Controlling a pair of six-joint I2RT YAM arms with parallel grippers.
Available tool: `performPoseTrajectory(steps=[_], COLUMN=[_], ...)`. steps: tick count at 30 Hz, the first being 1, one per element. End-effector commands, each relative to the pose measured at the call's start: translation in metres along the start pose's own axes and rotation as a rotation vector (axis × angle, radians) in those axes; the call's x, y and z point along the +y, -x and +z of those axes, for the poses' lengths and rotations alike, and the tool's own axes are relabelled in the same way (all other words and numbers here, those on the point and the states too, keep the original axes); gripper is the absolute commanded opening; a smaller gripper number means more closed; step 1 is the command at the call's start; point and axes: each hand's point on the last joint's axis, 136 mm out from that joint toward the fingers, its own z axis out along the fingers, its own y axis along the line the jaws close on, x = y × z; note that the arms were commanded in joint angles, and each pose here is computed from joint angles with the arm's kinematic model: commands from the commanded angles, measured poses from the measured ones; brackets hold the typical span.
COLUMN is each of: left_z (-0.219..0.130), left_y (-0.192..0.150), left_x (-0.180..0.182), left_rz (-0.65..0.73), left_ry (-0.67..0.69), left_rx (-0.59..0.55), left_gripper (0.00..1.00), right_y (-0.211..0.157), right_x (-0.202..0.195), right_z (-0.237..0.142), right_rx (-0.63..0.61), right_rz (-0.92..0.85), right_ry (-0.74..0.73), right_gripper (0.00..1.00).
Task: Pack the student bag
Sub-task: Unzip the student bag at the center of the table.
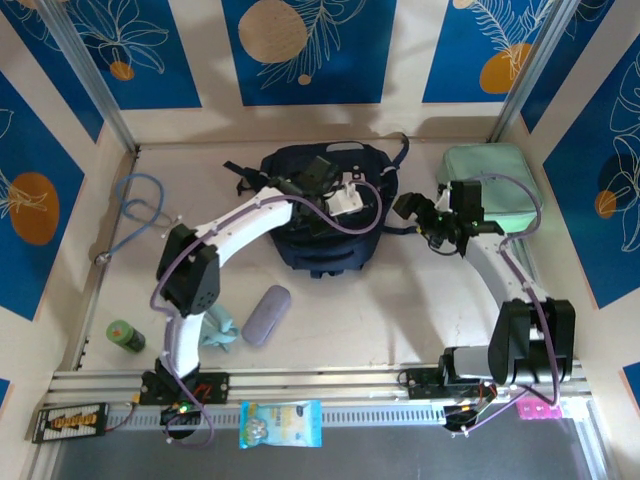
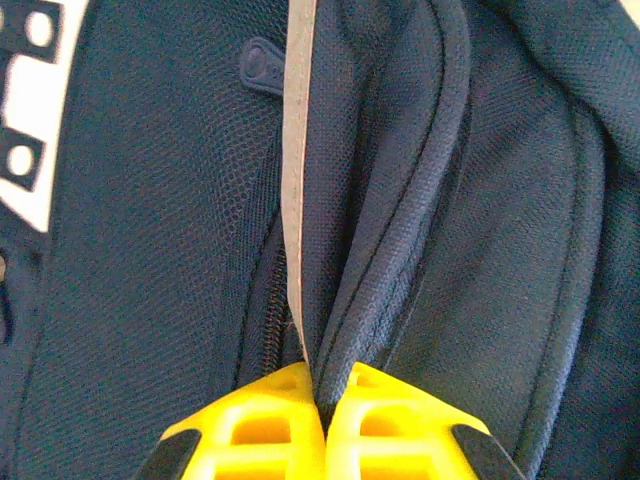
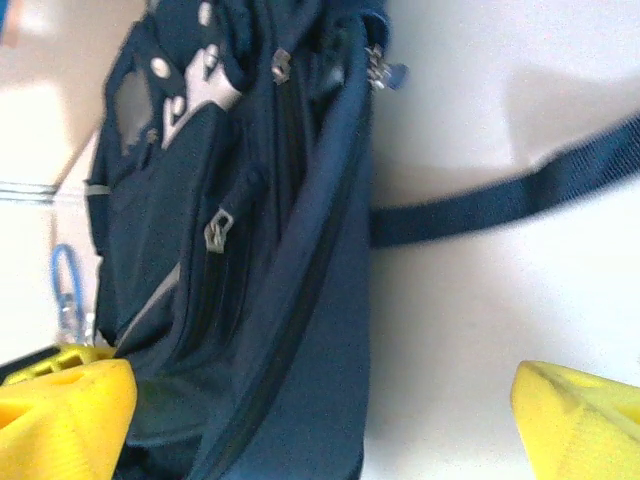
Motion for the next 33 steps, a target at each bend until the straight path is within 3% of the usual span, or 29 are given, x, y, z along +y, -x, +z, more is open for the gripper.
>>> performPoseTrajectory(steps=[1,9,18,23,27,33], left_z=[-0.049,-0.054,-0.055,-0.070,-0.071,-0.069], left_y=[0.029,0.018,0.001,-0.002,-0.006,-0.016], left_x=[0.012,0.008,0.014,0.020,0.012,0.002], left_rz=[-0.047,-0.189,-0.372,-0.428,-0.384,-0.297], left_ry=[0.068,0.051,-0.045,-0.101,-0.128,-0.142], left_rx=[-0.192,-0.290,-0.362,-0.463,-0.450,-0.414], left_gripper=[0.00,0.00,0.00,0.00,0.00,0.00], right_y=[0.010,-0.001,-0.048,-0.024,0.004,0.017], right_x=[0.048,0.081,0.041,0.049,0.066,0.071], right_z=[0.003,0.037,0.077,0.070,0.065,0.093], right_rx=[0.024,0.129,0.230,0.189,0.131,0.118], right_rz=[-0.090,-0.103,-0.002,-0.011,-0.077,-0.156], right_ry=[0.168,0.291,0.238,0.266,0.266,0.203], right_gripper=[0.95,0.92,0.91,0.91,0.92,0.85])
